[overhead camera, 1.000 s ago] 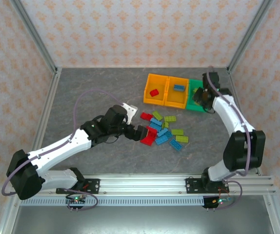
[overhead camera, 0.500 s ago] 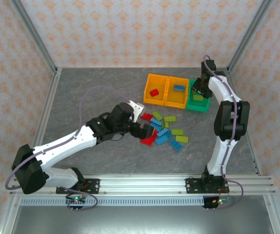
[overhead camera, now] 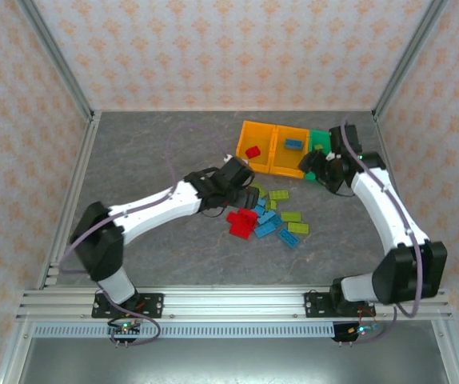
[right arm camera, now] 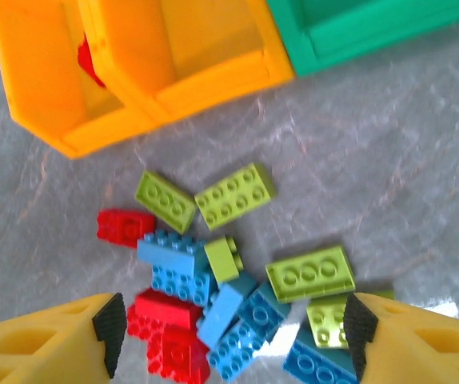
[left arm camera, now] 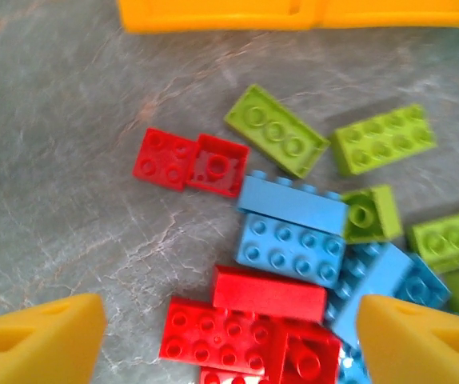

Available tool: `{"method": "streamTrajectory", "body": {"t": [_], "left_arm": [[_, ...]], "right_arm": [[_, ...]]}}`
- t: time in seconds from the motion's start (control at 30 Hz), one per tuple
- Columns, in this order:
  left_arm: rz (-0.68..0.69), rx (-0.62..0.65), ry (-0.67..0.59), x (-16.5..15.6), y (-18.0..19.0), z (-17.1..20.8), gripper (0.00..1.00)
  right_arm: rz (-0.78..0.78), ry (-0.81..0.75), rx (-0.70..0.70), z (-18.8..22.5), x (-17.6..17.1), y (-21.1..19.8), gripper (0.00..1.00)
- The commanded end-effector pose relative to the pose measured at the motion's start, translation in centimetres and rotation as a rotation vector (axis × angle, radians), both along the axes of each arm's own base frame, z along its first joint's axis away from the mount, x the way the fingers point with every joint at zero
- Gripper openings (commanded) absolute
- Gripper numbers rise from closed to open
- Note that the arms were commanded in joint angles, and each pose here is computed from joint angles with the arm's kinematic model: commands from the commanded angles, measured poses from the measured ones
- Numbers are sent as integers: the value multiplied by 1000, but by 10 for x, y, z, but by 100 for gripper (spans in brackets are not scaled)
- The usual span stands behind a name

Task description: Sort the legos into containers by color

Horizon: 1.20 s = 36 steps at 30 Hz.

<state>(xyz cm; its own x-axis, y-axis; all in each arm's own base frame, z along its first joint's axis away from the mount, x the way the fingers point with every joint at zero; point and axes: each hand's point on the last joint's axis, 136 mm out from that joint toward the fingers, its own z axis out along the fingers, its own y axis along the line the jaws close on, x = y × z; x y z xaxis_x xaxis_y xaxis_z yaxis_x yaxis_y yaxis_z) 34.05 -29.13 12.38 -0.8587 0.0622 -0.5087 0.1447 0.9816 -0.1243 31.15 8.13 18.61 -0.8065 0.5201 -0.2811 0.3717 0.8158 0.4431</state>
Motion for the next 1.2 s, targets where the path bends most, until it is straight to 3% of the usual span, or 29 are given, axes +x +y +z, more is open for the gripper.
{"method": "streamTrajectory", "body": {"t": [0.0, 0.13, 0.27, 0.33, 0.47, 0.6, 0.77, 1.0, 1.17], "left_arm": [[195, 44, 71, 18, 26, -18, 72], [263, -44, 167, 42, 15, -43, 64], [353, -51, 222, 59, 16, -55, 65], [460, -65, 239, 64, 25, -60, 68], [648, -106, 324, 61, 33, -75, 68], [734, -103, 415, 47, 34, -91, 73], [759, -127, 452, 42, 30, -107, 72], [746, -128, 473, 43, 25, -113, 52], [741, -118, 499, 42, 26, -122, 52]], "right_arm": [[-42, 58, -33, -7, -22, -12, 75], [-25, 68, -79, -3, -32, -18, 76], [-23, 78, -86, -3, -38, -20, 76], [-27, 76, -85, -4, -40, -21, 76], [-34, 79, -92, -6, -44, -23, 76], [-40, 88, -121, -8, -47, -28, 77], [-40, 59, -133, -1, -53, -31, 77], [-21, 65, -134, 0, -56, -30, 77], [155, 17, 28, 13, -56, 8, 77]]}}
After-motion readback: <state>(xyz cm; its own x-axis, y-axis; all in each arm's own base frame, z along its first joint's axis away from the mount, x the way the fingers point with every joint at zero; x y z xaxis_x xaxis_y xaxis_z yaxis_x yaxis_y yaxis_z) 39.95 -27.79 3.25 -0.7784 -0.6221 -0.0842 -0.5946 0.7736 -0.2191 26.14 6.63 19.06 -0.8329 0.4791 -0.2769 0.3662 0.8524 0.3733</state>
